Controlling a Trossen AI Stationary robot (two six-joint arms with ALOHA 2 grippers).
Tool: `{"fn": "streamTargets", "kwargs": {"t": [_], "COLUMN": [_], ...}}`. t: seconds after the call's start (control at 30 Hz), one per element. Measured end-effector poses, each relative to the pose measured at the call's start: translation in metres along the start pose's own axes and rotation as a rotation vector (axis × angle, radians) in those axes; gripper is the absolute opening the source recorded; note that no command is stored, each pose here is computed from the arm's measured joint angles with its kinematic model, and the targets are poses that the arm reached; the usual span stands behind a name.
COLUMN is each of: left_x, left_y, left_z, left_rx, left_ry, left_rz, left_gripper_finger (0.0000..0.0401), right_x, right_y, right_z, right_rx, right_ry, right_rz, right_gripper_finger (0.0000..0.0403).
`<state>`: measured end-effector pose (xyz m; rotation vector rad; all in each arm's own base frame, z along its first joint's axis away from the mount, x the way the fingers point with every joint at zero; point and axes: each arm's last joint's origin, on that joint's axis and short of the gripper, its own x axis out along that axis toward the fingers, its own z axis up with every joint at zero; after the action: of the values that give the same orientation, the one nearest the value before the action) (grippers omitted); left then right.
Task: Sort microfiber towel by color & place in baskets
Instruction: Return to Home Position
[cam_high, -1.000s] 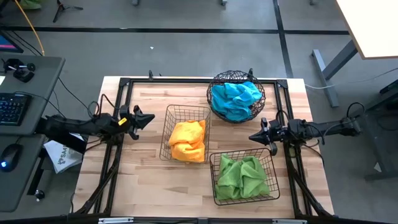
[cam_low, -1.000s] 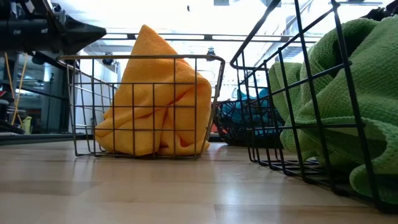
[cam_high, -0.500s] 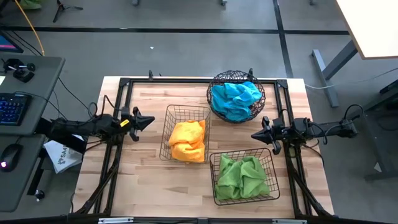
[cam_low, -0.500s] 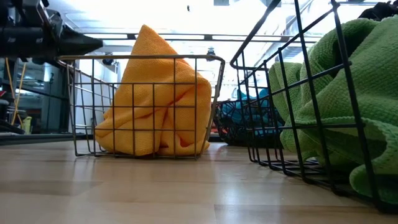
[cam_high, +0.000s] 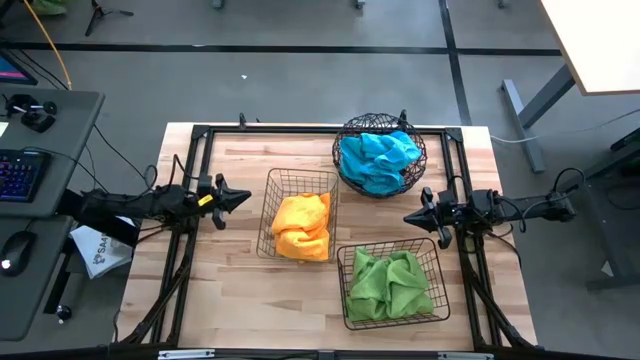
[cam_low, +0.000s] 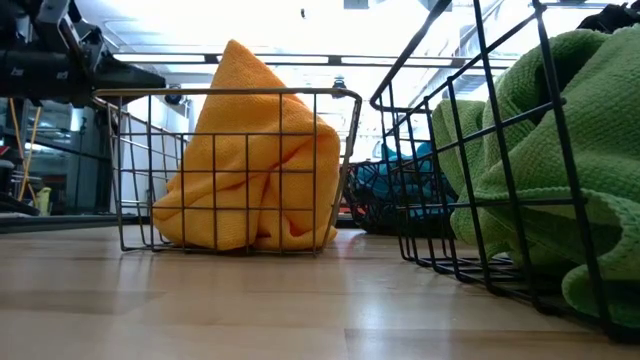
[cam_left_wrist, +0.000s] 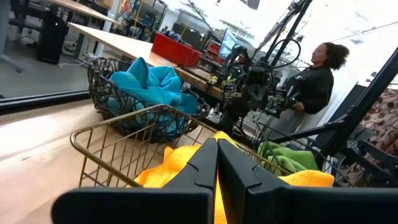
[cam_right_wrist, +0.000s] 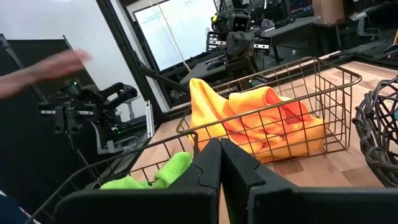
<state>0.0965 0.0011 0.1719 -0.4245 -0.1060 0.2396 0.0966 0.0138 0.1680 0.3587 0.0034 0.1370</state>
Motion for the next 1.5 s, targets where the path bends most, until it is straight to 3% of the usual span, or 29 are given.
{"fn": "streamTargets", "kwargs": {"t": [0.33, 0.43, 0.57, 0.7, 1.5], "left_x": [0.0000, 0.0000, 0.0000, 0.0000, 0.0000], "left_y": [-0.0001, -0.0001, -0.0001, -0.0001, -0.0001], "left_z": [0.0002, 0.0001, 0.0002, 0.0001, 0.0002], "left_rx": [-0.001, -0.001, -0.001, -0.001, -0.001], "left_ry": [-0.002, -0.001, -0.002, -0.001, -0.002], "left_rz": [-0.001, -0.001, -0.001, -0.001, -0.002], "left_gripper_finger": [0.0000, 0.0000, 0.0000, 0.0000, 0.0000], "right_x": [0.0000, 0.0000, 0.0000, 0.0000, -0.0007], "right_y": [0.0000, 0.0000, -0.0002, -0.0002, -0.0077], "right_z": [0.0001, 0.0001, 0.0001, 0.0000, 0.0031], "right_rx": [-0.019, -0.090, -0.312, -0.398, -0.428], "right_ry": [-0.001, -0.001, -0.001, 0.000, -0.012], "right_rz": [0.000, 0.000, -0.007, -0.007, -0.056], "right_gripper_finger": [0.0000, 0.0000, 0.0000, 0.0000, 0.0000]}}
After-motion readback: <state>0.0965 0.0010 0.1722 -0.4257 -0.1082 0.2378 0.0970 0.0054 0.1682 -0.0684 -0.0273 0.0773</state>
